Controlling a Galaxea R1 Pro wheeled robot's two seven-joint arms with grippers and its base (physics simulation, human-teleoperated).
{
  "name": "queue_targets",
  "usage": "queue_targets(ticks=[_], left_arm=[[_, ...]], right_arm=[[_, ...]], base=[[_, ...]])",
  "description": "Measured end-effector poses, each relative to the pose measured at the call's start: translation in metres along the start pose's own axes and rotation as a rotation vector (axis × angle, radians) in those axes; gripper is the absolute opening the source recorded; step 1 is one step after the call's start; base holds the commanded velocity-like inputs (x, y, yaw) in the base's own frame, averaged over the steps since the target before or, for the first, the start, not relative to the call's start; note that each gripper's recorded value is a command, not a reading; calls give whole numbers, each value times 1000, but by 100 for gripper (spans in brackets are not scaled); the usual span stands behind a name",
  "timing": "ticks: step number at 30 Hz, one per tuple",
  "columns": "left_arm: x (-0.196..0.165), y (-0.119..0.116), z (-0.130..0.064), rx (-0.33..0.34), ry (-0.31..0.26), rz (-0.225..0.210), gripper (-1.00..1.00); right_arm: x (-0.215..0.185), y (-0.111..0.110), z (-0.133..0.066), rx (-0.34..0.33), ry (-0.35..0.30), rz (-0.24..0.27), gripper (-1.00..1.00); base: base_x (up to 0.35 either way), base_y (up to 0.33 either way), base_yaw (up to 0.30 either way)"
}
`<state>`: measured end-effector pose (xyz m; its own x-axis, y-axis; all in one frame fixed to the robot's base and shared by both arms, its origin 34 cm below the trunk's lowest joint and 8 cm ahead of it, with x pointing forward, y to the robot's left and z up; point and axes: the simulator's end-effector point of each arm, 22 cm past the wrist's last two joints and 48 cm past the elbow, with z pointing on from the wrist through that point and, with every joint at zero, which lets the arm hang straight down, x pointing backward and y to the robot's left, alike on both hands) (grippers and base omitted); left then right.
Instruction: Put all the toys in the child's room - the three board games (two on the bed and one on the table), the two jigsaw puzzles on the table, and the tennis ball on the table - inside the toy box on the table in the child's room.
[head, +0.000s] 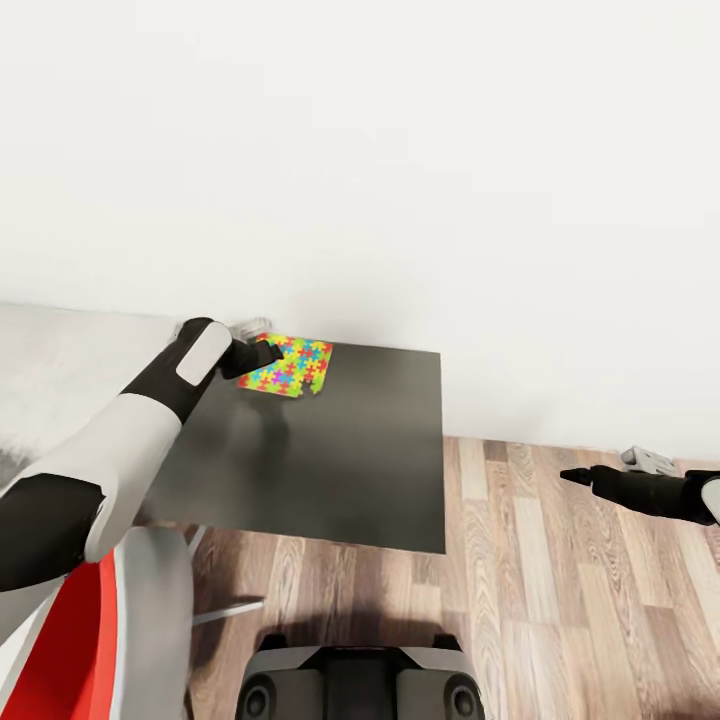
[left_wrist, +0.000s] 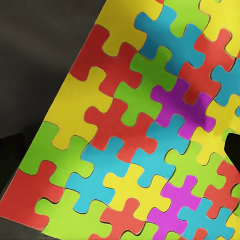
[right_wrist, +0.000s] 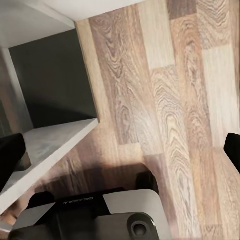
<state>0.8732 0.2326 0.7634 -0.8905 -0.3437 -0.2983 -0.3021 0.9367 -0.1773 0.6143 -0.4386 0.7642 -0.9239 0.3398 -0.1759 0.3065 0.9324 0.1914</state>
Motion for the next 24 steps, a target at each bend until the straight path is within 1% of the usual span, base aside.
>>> queue_targets(ticks=[4,5,7,8,9,10,11,12,13,14,15,16,17,18,21,24], left_arm=[[1,-2,1,8,6,-7,100],[0,0,0,-2,0,3,100],[2,-3,1,11,7,-10,100],[0,0,0,-1,1,2,100],[2,-1,0,3,4,0,100],[2,-4,1,15,8,-13,100],[0,-1,0,-2,1,4,100],[2,-1,-1,0,4,4,100],[4,-6,1,22,10,-18,100],[1,-3,1,7,3,-2,100],[1,-1,0,-1,1,4,100],[3,-5,1,17,9,-13,100],[2,-3,0,6,6,-4,100],[4,-6,1,21,10,-15,100],[2,-3,0,6,5,-3,100],[3,-4,0,8,5,-3,100]], right_arm=[[0,0,0,0,0,0,100],[0,0,0,0,0,0,100],[0,0,1,0,1,0,100],[0,0,0,0,0,0,100],[0,0,-1,0,-1,0,100],[0,0,0,0,1,0,100],[0,0,0,0,0,0,100],[0,0,-1,-1,-1,0,100],[0,0,0,1,1,0,100],[0,0,0,0,1,0,100],[0,0,0,0,0,0,100],[0,0,0,1,0,0,100],[0,0,0,0,0,0,100],[0,0,0,1,0,0,100],[0,0,0,0,0,0,100],[0,0,0,0,0,0,100]], base=[[0,0,-257],[0,0,-264],[0,0,-269],[0,0,-272],[0,0,-274],[0,0,-275],[0,0,-275],[0,0,-274],[0,0,-255],[0,0,-220],[0,0,-176],[0,0,-141],[0,0,-113],[0,0,-90],[0,0,-73],[0,0,-40]])
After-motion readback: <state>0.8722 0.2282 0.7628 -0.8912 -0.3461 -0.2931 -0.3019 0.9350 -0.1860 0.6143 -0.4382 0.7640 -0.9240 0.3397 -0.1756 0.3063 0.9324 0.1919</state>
